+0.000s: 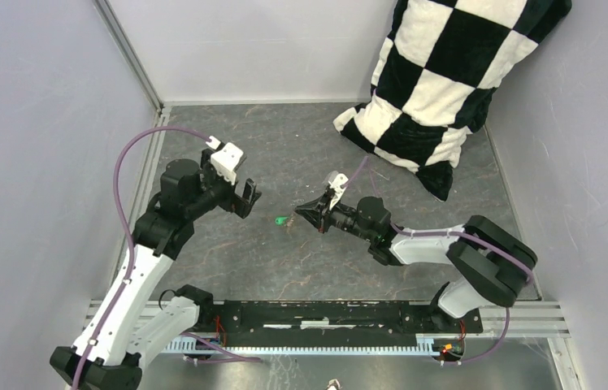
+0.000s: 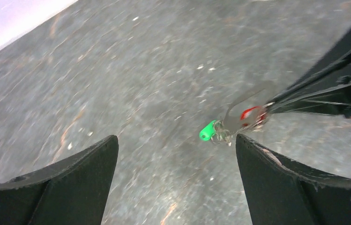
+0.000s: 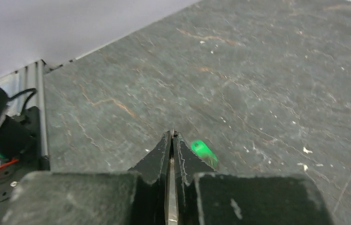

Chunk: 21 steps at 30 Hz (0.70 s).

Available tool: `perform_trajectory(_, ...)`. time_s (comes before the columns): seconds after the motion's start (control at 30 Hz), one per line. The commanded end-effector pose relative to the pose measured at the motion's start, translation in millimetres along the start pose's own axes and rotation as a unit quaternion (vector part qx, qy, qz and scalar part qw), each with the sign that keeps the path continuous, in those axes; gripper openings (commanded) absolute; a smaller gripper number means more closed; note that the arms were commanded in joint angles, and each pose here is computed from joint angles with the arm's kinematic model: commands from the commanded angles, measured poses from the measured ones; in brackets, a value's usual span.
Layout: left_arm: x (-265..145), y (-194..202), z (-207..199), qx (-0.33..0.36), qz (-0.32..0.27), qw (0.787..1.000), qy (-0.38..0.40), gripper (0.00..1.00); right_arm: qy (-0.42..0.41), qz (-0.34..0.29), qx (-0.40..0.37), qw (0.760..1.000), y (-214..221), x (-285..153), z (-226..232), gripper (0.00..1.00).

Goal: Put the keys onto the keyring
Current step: Place the keyring at the center of the board.

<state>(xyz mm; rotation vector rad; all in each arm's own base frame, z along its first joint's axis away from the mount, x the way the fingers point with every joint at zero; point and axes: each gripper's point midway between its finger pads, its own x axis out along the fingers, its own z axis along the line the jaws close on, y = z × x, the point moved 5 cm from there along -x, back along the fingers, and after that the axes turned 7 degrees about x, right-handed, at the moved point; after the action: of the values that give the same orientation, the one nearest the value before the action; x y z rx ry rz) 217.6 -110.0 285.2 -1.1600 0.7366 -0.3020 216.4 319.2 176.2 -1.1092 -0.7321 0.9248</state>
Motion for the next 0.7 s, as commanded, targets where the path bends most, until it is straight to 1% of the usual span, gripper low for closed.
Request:
perform_trajectory(0.0,-1,11,40,-0.023,0.006,0.99,-0.141,1.0,0.023,0.013,-0.012,1.0,4,8,-25,0.07)
perform_trajectory(0.03,1,18,45,-0.025,0.013,0.989,-0.148,1.0,0.032,0.022,-0.014,0.999,6,11,-31,0.08)
perform_trajectory(0.1,4,34,60,-0.034,0.022,0.985,-0.168,1.0,0.048,0.042,-0.012,0.998,13,18,-42,0.14)
perform_trajectory(0.2,10,64,79,-0.044,0.046,0.981,-0.181,1.0,0.079,0.07,-0.01,0.994,17,26,-61,0.15)
perform_trajectory(0.23,12,74,86,-0.048,0.055,0.979,-0.189,1.0,0.099,0.082,-0.013,0.992,18,24,-70,0.18)
perform_trajectory(0.27,13,82,91,-0.053,0.06,0.978,-0.195,1.0,0.119,0.093,-0.013,0.988,20,20,-77,0.23)
perform_trajectory(0.3,15,89,93,-0.058,0.064,0.978,-0.192,1.0,0.129,0.098,-0.014,0.987,18,14,-82,0.32)
perform_trajectory(0.33,14,97,97,-0.065,0.068,0.976,-0.195,1.0,0.14,0.107,-0.018,0.984,17,7,-86,0.63)
perform_trajectory(0.37,16,103,99,-0.073,0.068,0.976,-0.196,1.0,0.154,0.115,-0.027,0.981,15,-1,-89,0.97)
perform_trajectory(0.5,28,115,95,-0.097,0.044,0.977,-0.185,1.0,0.22,0.126,-0.057,0.966,5,-51,-103,0.98)
perform_trajectory(0.53,31,116,95,-0.103,0.035,0.977,-0.185,1.0,0.249,0.118,-0.064,0.959,-3,-67,-109,0.98)
perform_trajectory(0.6,38,122,97,-0.111,0.023,0.975,-0.191,1.0,0.328,0.107,-0.066,0.936,-13,-102,-126,0.98)
perform_trajectory(0.67,41,126,104,-0.117,0.008,0.969,-0.218,1.0,0.432,0.086,-0.086,0.894,-28,-139,-141,0.98)
